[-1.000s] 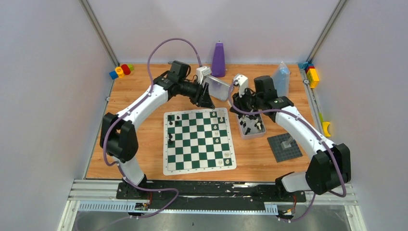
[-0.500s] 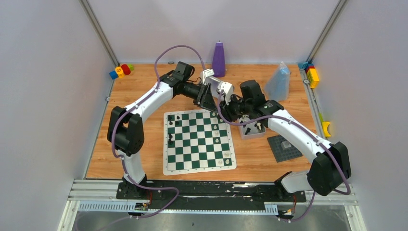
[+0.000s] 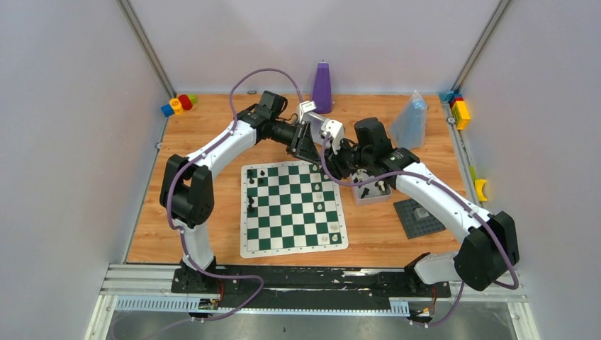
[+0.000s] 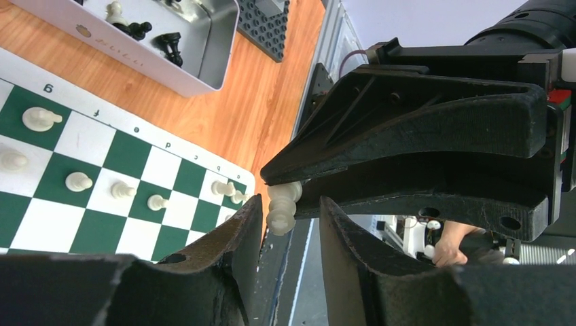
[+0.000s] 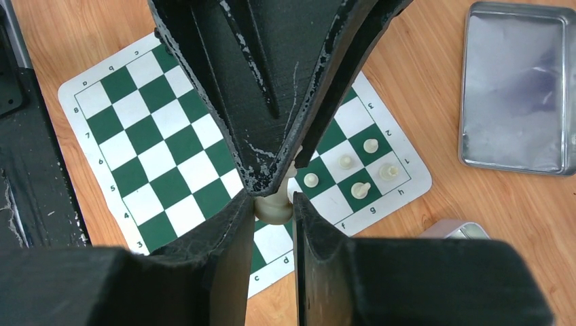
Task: Set up the chess pieces on the board
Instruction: Place the chess piece on the chessboard, then pick up the chess piece from the storage box.
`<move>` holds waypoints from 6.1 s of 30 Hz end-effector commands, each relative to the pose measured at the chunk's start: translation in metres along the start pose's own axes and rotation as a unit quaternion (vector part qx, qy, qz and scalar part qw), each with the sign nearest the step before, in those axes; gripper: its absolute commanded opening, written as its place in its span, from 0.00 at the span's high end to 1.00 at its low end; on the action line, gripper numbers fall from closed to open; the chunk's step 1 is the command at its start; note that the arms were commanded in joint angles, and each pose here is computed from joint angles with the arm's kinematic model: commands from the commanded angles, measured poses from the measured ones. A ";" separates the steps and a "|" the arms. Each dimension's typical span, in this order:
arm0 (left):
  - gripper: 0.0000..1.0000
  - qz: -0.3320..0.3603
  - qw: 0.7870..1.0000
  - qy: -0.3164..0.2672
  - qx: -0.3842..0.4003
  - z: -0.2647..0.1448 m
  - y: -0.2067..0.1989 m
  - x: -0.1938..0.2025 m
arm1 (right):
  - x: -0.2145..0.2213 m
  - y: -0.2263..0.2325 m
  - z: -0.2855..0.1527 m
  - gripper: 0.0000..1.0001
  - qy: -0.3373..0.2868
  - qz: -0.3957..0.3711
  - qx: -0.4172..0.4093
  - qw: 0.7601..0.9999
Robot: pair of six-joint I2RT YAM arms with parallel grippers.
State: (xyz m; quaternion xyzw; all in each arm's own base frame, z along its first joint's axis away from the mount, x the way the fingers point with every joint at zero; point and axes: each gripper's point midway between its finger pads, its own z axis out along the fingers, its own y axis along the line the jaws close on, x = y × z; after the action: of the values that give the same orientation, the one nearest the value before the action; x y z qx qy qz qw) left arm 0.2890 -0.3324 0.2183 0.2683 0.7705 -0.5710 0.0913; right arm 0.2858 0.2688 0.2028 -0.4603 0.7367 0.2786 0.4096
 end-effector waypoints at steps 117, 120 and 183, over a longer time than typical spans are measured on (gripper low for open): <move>0.73 0.388 0.843 0.180 -0.327 0.110 0.093 0.087 | 0.070 -0.129 -0.112 0.32 -0.027 0.197 0.211 0.957; 0.70 0.389 0.843 0.178 -0.326 0.109 0.090 0.086 | 0.071 -0.129 -0.112 0.32 -0.023 0.199 0.210 0.957; 0.34 0.417 0.851 0.061 -0.312 0.018 0.007 0.043 | 0.191 -0.161 -0.048 0.67 0.331 0.151 0.291 0.885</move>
State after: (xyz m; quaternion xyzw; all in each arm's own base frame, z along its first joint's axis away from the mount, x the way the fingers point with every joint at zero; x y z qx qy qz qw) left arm 0.2573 -0.3332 0.1708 0.5563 0.7405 -0.1775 0.3326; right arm 0.3555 0.0780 0.0467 -0.2663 0.9433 -0.0346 0.1953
